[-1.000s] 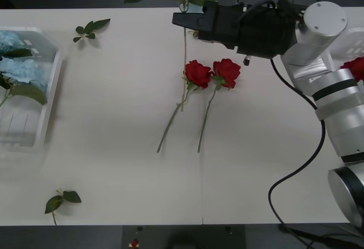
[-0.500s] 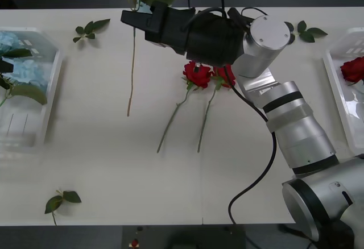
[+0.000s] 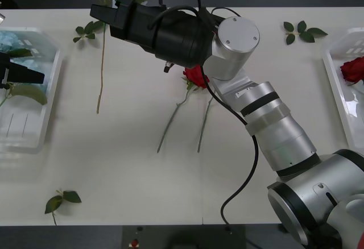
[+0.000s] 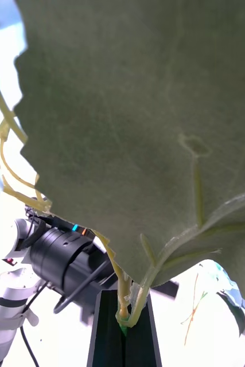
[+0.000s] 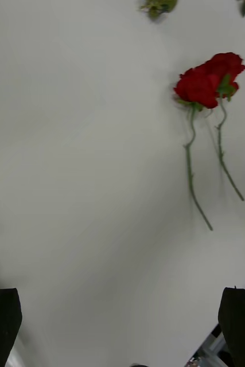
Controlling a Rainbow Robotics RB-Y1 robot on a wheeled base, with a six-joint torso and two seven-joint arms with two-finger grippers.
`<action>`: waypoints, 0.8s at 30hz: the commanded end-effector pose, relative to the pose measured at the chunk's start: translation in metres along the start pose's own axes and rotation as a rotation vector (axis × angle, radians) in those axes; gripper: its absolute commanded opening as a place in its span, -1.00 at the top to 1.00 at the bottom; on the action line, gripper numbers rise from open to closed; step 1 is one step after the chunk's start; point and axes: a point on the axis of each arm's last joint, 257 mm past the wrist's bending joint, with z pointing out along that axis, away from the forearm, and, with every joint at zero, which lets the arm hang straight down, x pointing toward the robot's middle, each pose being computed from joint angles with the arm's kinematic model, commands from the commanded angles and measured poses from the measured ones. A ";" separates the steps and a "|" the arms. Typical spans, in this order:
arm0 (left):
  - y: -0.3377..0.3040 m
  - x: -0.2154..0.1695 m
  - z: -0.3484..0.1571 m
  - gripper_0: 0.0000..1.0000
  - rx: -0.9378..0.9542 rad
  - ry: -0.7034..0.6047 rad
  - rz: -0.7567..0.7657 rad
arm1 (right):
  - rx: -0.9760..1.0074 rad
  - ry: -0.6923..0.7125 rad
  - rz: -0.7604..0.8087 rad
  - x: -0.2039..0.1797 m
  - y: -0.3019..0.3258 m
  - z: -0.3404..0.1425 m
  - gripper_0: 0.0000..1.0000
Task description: Put the red flowers into the right box and the blue flowers into the left box
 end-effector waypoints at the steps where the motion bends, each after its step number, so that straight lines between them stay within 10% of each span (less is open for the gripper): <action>1: -0.033 -0.017 -0.019 -1.00 0.125 -0.043 0.076 | -0.054 -0.031 -0.047 -0.016 0.028 0.015 1.00; 24: -0.152 -0.046 0.035 -1.00 0.484 -0.191 0.156 | -0.054 -0.026 -0.040 -0.011 0.027 0.017 1.00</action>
